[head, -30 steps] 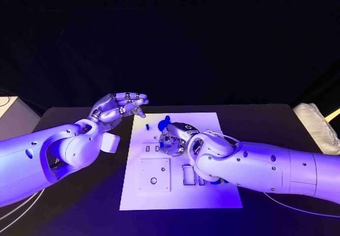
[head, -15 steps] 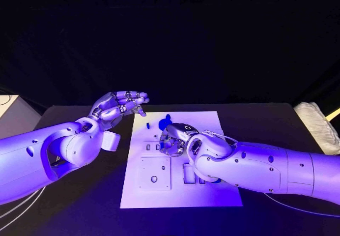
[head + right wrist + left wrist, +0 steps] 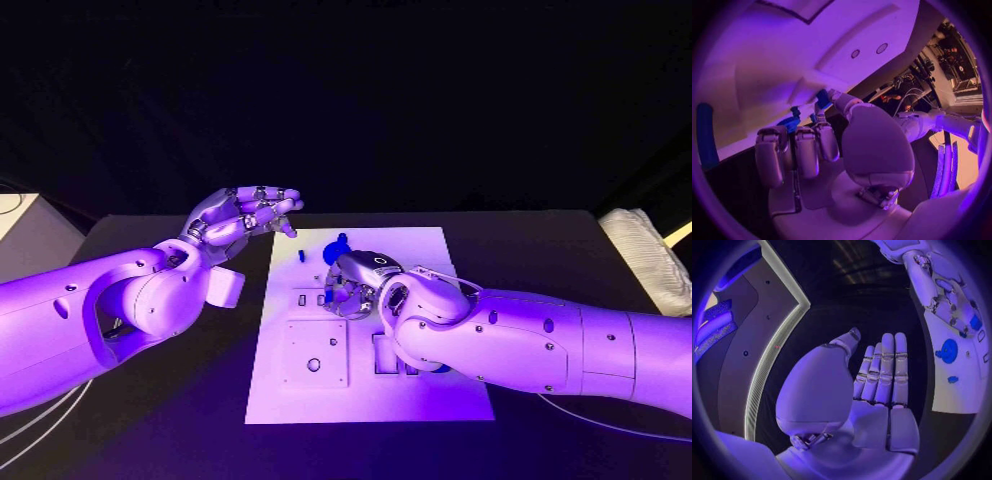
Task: Assemble the parts on the task board
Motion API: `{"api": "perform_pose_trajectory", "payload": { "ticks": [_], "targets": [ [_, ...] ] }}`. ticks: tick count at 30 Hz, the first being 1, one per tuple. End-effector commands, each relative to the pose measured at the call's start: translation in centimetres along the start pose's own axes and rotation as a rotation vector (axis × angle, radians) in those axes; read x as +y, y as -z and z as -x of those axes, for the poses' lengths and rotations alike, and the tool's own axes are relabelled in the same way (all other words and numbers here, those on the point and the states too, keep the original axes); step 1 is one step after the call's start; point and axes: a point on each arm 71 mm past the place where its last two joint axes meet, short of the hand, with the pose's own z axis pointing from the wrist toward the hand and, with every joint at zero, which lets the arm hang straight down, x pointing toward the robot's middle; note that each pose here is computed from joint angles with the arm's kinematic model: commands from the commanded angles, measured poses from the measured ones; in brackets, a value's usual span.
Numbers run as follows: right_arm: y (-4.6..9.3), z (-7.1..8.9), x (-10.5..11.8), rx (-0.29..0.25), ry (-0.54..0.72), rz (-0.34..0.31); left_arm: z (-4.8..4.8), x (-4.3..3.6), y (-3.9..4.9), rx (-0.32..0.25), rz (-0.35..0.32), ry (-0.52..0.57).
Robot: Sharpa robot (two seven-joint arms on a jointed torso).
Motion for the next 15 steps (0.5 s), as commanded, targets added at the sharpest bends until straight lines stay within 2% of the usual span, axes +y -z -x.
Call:
{"api": "perform_pose_trajectory", "payload": {
  "ticks": [1,15],
  "targets": [
    [0.06,-0.28,-0.02,0.005,0.016,-0.001,-0.19,-0.07,-0.05,0.016,-0.004,0.004],
    [0.07,-0.35,0.02,0.003,0.017,0.01,-0.18,-0.07,-0.04,0.018,-0.004,0.005]
  ]
}}
